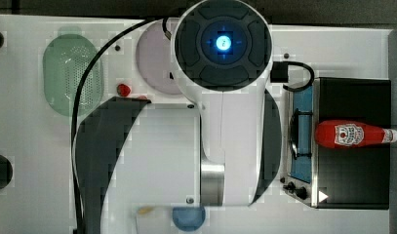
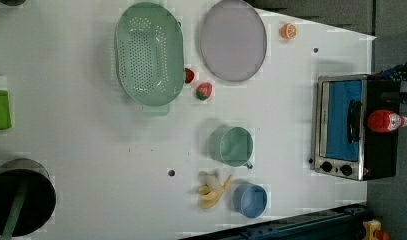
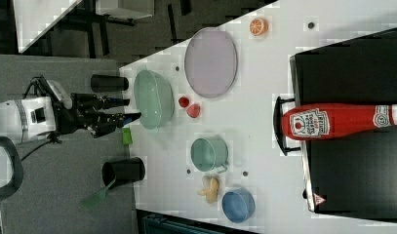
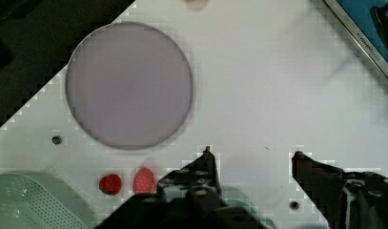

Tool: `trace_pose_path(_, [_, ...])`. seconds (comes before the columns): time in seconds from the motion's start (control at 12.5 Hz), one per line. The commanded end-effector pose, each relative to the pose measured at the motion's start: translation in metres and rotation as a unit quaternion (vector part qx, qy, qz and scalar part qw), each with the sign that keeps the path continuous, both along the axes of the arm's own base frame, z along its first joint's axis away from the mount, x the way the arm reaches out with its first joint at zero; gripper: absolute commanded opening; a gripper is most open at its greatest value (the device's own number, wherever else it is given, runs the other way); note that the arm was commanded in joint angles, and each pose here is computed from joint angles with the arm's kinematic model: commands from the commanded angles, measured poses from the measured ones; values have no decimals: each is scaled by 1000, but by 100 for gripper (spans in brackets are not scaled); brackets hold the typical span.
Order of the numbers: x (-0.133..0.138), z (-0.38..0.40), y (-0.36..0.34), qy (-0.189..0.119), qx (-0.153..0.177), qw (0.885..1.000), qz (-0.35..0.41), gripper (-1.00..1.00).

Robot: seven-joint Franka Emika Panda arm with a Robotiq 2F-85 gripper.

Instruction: Pick Ketchup from oven and place it on table.

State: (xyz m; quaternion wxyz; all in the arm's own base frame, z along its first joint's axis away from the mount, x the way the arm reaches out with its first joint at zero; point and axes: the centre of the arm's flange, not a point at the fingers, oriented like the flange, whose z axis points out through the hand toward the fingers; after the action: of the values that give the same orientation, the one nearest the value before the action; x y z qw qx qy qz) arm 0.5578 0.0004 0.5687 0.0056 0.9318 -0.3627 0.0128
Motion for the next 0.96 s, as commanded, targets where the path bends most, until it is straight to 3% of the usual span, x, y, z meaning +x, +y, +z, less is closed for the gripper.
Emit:
trace_pose_path(0.08, [-110, 84, -20, 7, 4, 1000, 7, 59])
trace_pose_path(0.24, [-109, 84, -23, 6, 4, 1000, 4, 99])
trace_pose_path(0.64, [-94, 66, -96, -4, 10, 998, -63, 100])
trace_pose_path(0.96, [-79, 26, -195, -20, 13, 988, -152, 100])
